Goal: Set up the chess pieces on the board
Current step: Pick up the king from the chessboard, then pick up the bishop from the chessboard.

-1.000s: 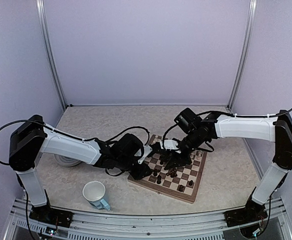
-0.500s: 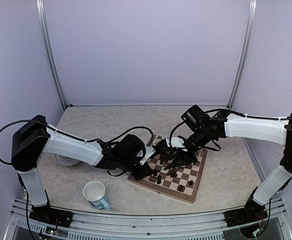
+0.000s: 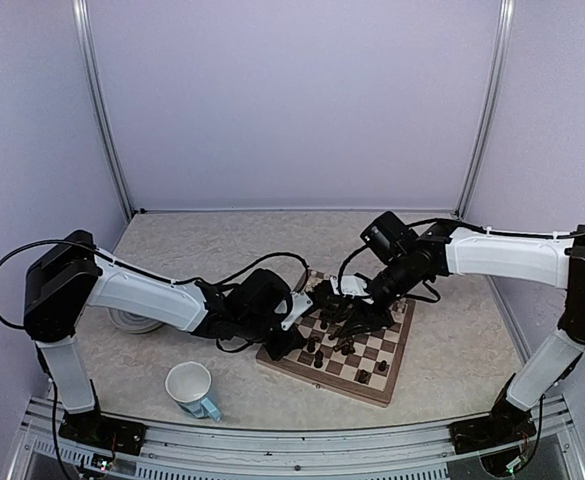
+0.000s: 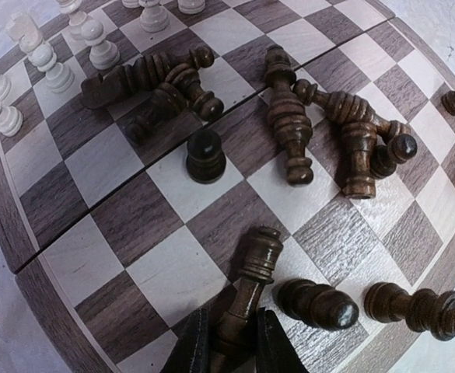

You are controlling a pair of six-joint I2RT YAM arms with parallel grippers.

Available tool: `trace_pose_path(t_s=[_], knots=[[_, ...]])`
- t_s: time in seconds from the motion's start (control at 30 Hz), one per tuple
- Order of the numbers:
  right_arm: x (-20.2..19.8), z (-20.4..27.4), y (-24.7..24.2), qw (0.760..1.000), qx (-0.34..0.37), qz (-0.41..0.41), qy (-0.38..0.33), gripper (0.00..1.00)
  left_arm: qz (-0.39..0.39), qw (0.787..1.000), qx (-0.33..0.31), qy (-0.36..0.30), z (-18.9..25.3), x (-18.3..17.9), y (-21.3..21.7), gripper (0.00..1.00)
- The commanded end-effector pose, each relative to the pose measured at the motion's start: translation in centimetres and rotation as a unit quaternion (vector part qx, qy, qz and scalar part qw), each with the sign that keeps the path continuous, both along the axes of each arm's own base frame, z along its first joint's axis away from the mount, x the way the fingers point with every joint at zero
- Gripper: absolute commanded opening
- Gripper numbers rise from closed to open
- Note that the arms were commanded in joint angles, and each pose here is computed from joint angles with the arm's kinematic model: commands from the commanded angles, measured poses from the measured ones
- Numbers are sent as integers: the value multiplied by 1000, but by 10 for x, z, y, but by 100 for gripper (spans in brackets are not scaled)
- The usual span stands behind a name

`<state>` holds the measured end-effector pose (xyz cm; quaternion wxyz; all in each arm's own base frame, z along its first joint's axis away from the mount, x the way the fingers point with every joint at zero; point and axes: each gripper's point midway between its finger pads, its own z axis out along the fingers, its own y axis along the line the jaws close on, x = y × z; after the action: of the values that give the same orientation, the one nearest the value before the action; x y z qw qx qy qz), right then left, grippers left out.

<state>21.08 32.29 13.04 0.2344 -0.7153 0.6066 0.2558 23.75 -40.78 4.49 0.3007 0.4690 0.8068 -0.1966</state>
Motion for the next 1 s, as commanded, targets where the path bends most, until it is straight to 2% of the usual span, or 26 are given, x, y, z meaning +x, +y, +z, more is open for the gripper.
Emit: trace_pose_path(t_s=[0.0,0.13,0.43,0.7,0.97], knots=[[5,-4,6,1000,-3,6,5,35,5,1000,21,3,2,-9,16,7],[10,-12,14,1000,-11,6,-3,34,47,999,3,16,10,-1,33,5],[20,-33,31,1000,-27,15,3,29,132,981,-136,25,70,28,71,4],[17,-49,45,998,-47,39,-5,21,202,963,-180,5,99,49,107,5],[10,-70,50,996,-75,56,5,15,202,957,-207,-3,118,47,112,6]])
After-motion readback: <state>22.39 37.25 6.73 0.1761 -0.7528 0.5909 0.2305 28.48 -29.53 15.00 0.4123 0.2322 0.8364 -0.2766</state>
